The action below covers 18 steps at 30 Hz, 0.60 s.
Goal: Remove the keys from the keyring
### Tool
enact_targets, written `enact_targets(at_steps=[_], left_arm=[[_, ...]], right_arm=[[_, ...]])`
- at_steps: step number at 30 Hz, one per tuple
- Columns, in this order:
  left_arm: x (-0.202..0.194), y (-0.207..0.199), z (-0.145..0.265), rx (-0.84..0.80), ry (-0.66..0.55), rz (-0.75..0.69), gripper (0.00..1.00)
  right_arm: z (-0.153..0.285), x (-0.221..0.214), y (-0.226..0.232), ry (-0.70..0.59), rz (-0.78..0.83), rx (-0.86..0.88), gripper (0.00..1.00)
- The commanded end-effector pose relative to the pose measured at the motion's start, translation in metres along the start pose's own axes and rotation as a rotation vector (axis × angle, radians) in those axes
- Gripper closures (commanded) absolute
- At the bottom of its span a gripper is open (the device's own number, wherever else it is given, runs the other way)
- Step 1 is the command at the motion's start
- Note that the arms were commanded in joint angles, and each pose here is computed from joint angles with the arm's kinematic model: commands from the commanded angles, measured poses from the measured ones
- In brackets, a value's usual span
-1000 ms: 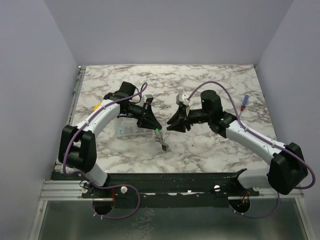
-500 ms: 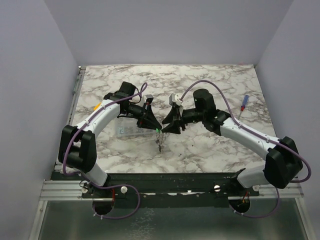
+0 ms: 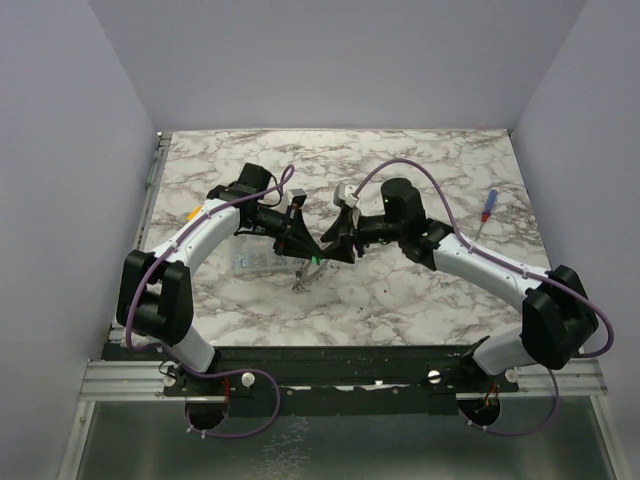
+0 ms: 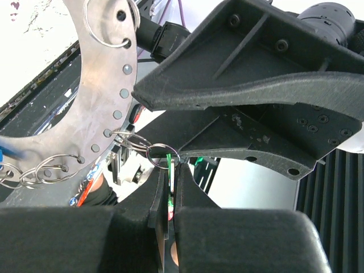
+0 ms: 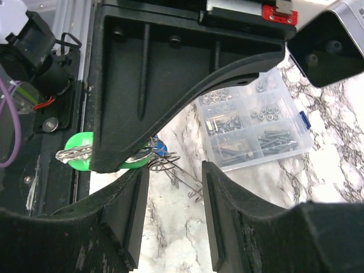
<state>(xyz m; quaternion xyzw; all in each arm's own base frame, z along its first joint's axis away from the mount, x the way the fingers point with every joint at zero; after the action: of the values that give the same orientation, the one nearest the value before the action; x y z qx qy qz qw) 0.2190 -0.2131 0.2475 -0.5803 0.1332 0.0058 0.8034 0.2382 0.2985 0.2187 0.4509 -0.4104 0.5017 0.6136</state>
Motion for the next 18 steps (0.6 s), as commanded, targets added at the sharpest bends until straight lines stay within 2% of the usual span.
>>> enact_targets(at_steps=[1, 6, 12, 15, 18], left_arm=[[-0.008, -0.013, 0.004, -0.033, 0.011, -0.038, 1.00], [-0.007, -0.014, 0.004, -0.033, 0.011, -0.042, 1.00], [-0.007, -0.014, 0.003, -0.032, 0.013, -0.042, 1.00], [-0.007, -0.013, 0.003, -0.033, 0.014, -0.040, 1.00], [-0.008, -0.012, 0.003, -0.033, 0.014, -0.039, 1.00]], right_arm=[[-0.006, 0.014, -0.009, -0.038, 0.002, -0.042, 0.50], [-0.007, 0.012, 0.000, -0.036, -0.007, 0.034, 0.44], [-0.007, 0.013, -0.001, -0.035, 0.003, 0.029, 0.44], [-0.007, 0.013, -0.010, -0.030, 0.005, -0.040, 0.49], [-0.004, 0.010, -0.018, -0.022, 0.005, -0.112, 0.61]])
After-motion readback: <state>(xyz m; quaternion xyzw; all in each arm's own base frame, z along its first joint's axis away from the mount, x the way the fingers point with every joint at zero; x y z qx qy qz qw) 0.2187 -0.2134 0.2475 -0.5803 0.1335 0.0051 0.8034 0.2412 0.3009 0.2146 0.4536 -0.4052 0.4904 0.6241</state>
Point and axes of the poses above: each gripper's point midway between its finger pads, its own z axis back along the fingers, its own y axis along the line the jaws close on, x = y × z, the point moved 5 cm from there along z, back along the fingers, and after that the axes turned 4 degrees about -z, right-handed, at the moved point
